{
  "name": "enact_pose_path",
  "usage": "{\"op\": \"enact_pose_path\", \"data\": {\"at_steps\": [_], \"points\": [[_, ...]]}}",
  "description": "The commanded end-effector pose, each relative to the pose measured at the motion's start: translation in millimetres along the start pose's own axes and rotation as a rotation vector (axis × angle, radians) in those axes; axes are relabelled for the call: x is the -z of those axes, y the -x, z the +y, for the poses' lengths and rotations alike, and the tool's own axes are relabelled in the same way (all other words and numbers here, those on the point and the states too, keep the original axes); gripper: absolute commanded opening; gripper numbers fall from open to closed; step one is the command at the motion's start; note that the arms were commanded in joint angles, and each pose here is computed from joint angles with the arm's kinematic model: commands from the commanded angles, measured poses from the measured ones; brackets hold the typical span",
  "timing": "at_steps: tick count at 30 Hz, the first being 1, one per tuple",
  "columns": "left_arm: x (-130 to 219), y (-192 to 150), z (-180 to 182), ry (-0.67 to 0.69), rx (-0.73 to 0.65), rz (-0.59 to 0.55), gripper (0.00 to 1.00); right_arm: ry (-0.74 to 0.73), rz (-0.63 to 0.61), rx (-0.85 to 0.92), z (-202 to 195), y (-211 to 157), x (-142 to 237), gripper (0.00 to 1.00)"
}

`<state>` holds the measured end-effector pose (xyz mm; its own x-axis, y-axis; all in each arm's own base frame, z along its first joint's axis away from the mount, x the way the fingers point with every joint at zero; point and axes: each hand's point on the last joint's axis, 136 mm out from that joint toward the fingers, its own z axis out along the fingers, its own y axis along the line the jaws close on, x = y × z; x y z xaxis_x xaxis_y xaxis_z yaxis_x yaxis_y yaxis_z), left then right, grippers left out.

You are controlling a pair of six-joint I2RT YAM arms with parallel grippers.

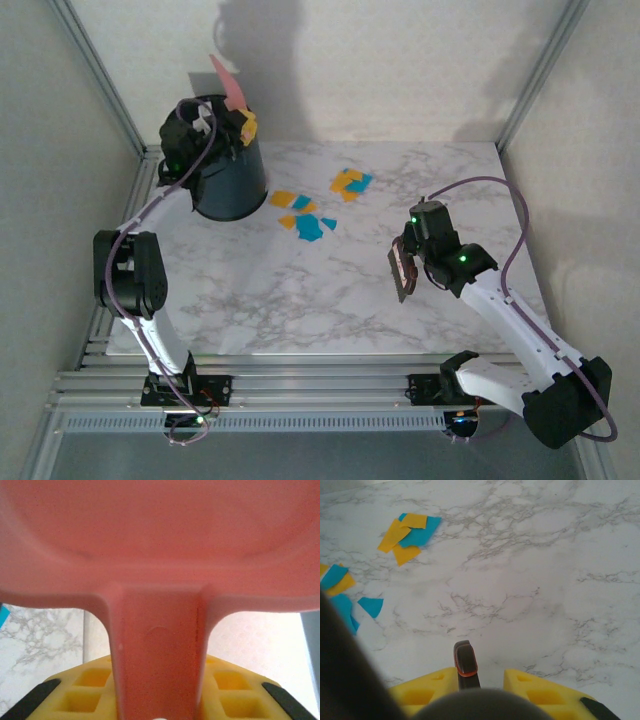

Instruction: Sweep away the paper scraps from the table

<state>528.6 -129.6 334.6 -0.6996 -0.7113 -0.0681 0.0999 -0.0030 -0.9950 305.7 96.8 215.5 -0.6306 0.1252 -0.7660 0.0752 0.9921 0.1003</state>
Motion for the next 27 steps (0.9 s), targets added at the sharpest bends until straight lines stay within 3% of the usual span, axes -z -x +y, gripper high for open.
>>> {"op": "enact_pose_path", "data": {"at_steps": [1,17,27], "points": [[11,3,-37,-0.108,-0.015,-0.039,0.00,0.000,-0.031,-0.022,0,13,6,0.00],[13,3,-49,-0.091,-0.046,-0.060,0.00,-0.004,-0.034,-0.020,-1,13,7,0.00],[9,4,-47,0.195,-0.375,-0.037,0.00,-0.007,-0.036,-0.021,-2,13,8,0.00]]}}
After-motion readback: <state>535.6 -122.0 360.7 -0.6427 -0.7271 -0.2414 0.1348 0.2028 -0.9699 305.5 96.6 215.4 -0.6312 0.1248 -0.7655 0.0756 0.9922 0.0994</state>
